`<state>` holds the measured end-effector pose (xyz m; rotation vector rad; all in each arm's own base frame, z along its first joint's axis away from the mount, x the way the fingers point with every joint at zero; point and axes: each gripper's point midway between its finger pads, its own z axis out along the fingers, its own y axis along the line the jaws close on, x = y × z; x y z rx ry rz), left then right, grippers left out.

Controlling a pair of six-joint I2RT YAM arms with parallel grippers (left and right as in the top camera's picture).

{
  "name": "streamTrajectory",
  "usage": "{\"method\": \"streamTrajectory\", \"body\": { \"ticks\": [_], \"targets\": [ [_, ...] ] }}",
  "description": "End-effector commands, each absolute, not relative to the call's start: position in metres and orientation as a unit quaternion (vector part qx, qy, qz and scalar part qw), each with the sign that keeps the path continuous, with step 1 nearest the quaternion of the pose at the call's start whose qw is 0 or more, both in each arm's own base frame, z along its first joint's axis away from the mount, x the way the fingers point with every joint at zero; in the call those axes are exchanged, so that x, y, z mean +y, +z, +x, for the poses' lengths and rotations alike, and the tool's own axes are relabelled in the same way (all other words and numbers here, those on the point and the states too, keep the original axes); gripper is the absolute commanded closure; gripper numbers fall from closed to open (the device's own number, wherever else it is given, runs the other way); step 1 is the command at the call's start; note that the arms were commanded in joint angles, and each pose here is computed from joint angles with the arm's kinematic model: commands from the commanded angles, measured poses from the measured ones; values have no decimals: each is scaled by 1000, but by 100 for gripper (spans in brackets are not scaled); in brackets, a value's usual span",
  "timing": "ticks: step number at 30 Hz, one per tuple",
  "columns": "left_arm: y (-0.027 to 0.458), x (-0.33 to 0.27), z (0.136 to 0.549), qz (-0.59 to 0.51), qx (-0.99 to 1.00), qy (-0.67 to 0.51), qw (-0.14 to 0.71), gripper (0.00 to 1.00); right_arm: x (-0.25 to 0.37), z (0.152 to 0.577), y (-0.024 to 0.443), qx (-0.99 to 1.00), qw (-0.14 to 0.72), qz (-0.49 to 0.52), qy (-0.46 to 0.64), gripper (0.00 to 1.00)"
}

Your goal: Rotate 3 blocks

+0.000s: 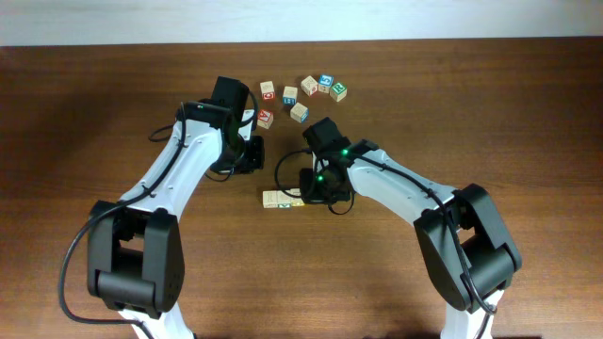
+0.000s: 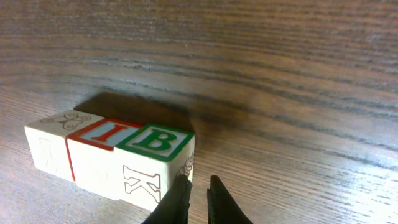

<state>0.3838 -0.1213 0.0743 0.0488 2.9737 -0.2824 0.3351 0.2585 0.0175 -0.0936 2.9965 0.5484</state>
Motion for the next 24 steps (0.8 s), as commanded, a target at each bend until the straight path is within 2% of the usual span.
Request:
{"method": "streamTrajectory", "body": {
  "ticks": [1,5,8,14,18,24],
  "targets": [
    [69,-119,383,15,993,-89,72,95,258,328,11,983,27,-20,180,87],
    [69,-119,383,15,993,-89,71,95,257,328,11,983,27,-12,182,87],
    [74,-111,386,9,993,-90,70,99,250,335,13,981,26,-2,192,89],
    [99,-111,373,72,979,-185,37,100,242,344,37,952,6,-36,305,89],
    [80,-112,353,90,977,-195,8,100,241,344,36,952,8,-42,305,90],
    [48,-120,353,80,971,-222,27,100,245,348,35,950,16,-49,308,91]
  ]
}}
